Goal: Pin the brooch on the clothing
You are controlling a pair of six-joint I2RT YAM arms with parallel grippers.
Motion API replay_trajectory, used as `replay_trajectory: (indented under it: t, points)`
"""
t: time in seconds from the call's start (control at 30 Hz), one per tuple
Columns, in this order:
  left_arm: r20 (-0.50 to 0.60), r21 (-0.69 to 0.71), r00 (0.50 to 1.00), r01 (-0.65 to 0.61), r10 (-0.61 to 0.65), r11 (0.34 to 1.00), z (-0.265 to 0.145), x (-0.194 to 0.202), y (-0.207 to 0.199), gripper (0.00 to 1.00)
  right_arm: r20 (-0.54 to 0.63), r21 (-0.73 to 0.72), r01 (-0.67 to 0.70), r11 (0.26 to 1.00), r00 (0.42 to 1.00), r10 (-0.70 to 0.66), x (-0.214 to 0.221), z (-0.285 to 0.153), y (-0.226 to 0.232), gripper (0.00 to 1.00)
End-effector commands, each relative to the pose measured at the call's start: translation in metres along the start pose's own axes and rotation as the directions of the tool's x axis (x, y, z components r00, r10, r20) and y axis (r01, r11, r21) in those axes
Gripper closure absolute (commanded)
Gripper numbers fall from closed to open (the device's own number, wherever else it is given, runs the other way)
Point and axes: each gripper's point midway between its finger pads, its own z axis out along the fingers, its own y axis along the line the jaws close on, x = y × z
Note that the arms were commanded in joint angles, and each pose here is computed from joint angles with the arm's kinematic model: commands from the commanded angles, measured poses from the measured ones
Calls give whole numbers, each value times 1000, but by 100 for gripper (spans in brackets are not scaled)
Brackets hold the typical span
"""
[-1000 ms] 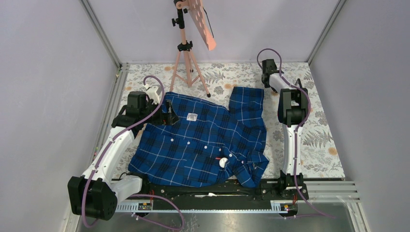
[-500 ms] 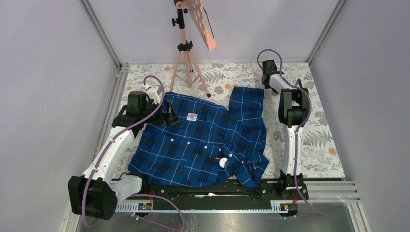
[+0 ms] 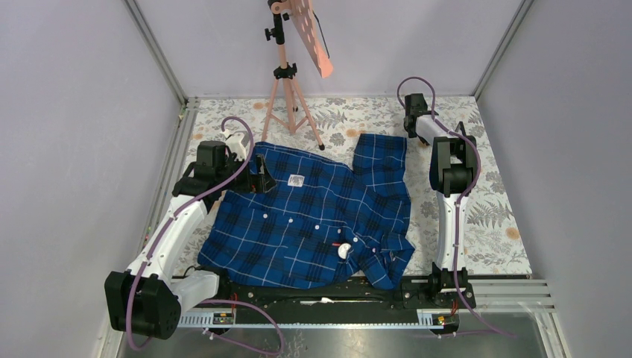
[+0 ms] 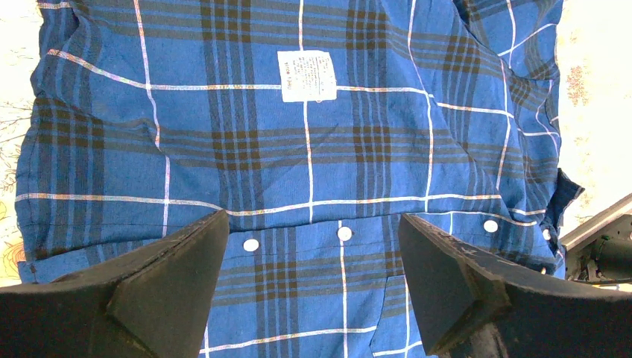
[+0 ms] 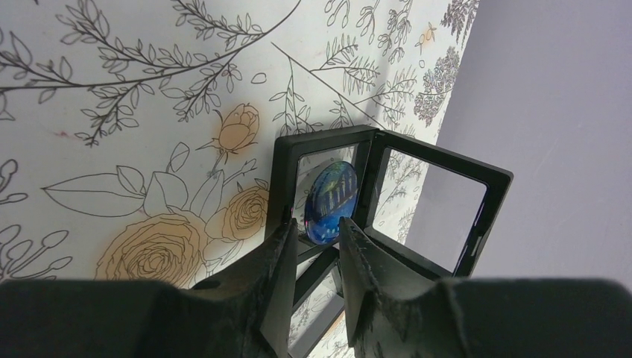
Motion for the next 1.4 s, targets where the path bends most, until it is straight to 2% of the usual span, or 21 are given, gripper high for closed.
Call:
replay_trajectory:
  t: [0.0, 0.97, 1.37]
  points:
    - [41, 21, 999, -25, 24, 999, -3, -12, -4, 9, 33, 45, -58, 997, 998, 57, -6, -17, -29, 67]
    - [36, 27, 999, -22, 21, 999, -2, -12, -5, 9, 15, 18, -11, 1000, 1000, 11, -3, 8, -11, 69]
    - [36, 25, 999, -23, 22, 999, -2, -12, -5, 9, 50, 64, -20, 998, 999, 17, -8, 12, -15, 91]
